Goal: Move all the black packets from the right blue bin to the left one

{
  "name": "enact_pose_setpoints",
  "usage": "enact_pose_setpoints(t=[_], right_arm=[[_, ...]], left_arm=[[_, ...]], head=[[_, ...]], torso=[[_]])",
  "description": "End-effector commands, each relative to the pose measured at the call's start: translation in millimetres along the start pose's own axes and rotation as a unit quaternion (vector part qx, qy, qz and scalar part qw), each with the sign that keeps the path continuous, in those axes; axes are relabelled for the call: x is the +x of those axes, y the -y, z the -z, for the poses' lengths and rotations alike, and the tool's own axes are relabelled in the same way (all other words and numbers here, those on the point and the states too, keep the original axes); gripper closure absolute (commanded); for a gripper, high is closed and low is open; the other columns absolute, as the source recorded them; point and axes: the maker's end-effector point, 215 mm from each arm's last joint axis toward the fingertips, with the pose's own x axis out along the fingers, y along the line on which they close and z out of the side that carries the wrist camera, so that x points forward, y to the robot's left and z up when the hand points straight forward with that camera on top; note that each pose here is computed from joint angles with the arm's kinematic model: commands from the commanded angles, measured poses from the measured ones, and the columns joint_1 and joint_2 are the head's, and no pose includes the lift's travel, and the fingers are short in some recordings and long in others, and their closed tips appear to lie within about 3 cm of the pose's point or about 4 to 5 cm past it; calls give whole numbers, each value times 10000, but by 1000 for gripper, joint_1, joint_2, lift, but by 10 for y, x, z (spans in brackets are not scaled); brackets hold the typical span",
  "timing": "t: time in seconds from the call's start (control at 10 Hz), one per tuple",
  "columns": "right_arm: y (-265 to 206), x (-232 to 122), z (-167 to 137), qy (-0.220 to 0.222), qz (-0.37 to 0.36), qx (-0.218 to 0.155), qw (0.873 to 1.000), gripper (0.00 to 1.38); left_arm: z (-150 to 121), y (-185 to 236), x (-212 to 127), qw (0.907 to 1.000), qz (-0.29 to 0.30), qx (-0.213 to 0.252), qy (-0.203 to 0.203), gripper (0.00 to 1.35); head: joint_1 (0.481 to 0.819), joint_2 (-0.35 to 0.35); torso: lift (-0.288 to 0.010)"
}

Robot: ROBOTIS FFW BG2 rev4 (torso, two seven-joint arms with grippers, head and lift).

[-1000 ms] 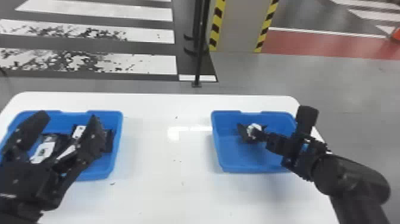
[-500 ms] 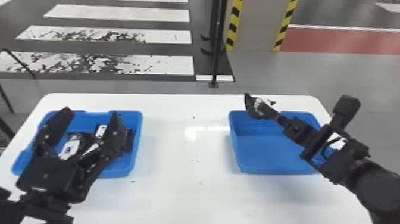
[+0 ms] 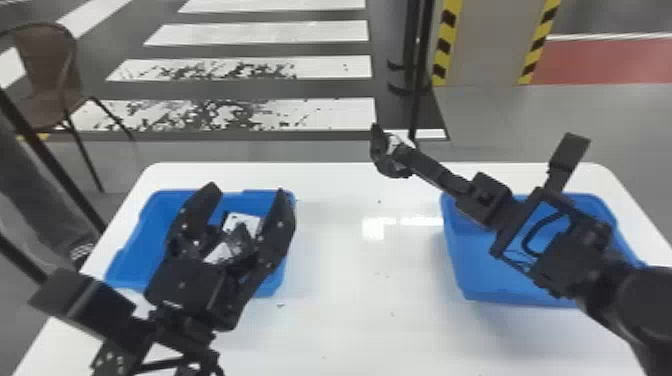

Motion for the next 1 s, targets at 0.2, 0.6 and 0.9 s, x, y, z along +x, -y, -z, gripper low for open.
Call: enact_pose_setpoints(t=[0.2,0.6,0.9], right_arm=[[-563,284,509,-514,-735,472,9948,1156],[-850,384,844,-866,-1081,728,9877,1156],[-880,390,1054,-1077,-1114,830,9844,1156]], left_arm=[[97,187,55,9984,208,-522,-77,222],[239,282,83,9948,354,-935,-188,222],[234,265,78,9950,339,-926,-137,222]], head=[[672,159],[690,202],[695,234]], torso=[[-140],[-140],[-140]])
